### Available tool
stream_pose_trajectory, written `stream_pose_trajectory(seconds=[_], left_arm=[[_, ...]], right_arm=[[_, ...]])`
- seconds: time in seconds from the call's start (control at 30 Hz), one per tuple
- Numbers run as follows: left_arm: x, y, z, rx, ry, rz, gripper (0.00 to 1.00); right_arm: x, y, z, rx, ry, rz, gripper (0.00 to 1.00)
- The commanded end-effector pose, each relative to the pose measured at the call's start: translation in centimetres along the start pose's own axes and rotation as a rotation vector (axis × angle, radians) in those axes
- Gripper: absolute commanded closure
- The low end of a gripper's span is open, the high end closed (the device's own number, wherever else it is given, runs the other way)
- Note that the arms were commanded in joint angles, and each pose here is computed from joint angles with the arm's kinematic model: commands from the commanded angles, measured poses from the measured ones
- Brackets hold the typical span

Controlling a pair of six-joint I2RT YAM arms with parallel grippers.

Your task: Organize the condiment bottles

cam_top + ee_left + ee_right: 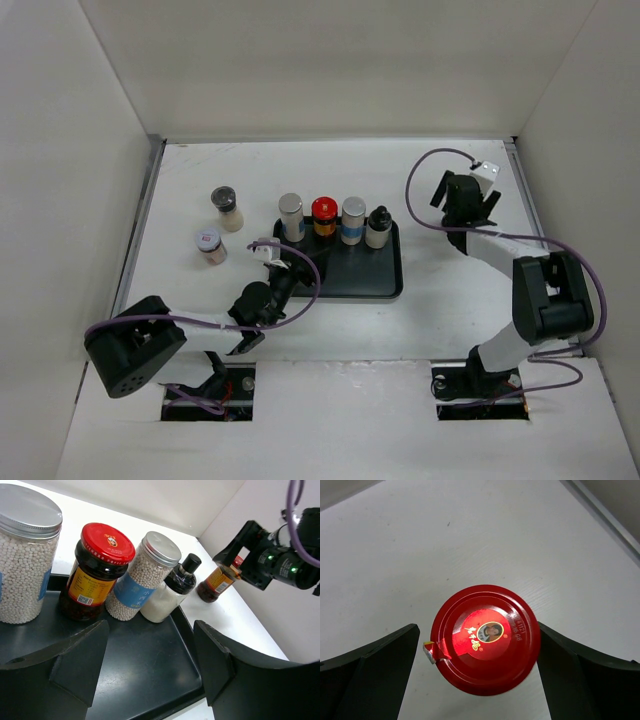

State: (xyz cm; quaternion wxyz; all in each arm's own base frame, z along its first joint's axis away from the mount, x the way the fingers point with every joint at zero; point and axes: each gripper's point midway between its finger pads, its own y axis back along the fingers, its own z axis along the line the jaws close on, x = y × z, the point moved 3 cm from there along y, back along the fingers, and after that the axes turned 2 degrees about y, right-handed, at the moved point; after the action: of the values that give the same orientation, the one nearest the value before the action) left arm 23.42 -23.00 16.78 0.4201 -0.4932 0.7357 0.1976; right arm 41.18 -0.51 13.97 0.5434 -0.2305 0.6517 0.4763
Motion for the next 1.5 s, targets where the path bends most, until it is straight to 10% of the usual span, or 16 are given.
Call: stream_pose_trajectory(seconds=[0.0, 0.4, 1.03, 1.47], left_arm=[[-1.7, -0.2, -1.3, 0.046, 0.052, -0.064, 0.33], [-1.5, -0.4, -1.4, 0.049, 0.052, -0.059, 0.33], [-1.6, -0.8, -1.2, 0.034, 0.050, -0.061, 0.33], [-3.4, -1.6, 1.7, -0.147, 0.025, -0.071, 0.34]], right_arm=[[-1.5, -0.8, 1.4, -0.052, -0.044, -0.029, 0.02], [-3.4, 0.4, 0.2, -0.012, -0.108, -0.167, 0.40], [0.0, 20.1, 6.7, -0.493, -0.061, -0.150, 0.39], [4.7, 21.7, 12.0, -0.622, 0.018, -0.088, 0.38]])
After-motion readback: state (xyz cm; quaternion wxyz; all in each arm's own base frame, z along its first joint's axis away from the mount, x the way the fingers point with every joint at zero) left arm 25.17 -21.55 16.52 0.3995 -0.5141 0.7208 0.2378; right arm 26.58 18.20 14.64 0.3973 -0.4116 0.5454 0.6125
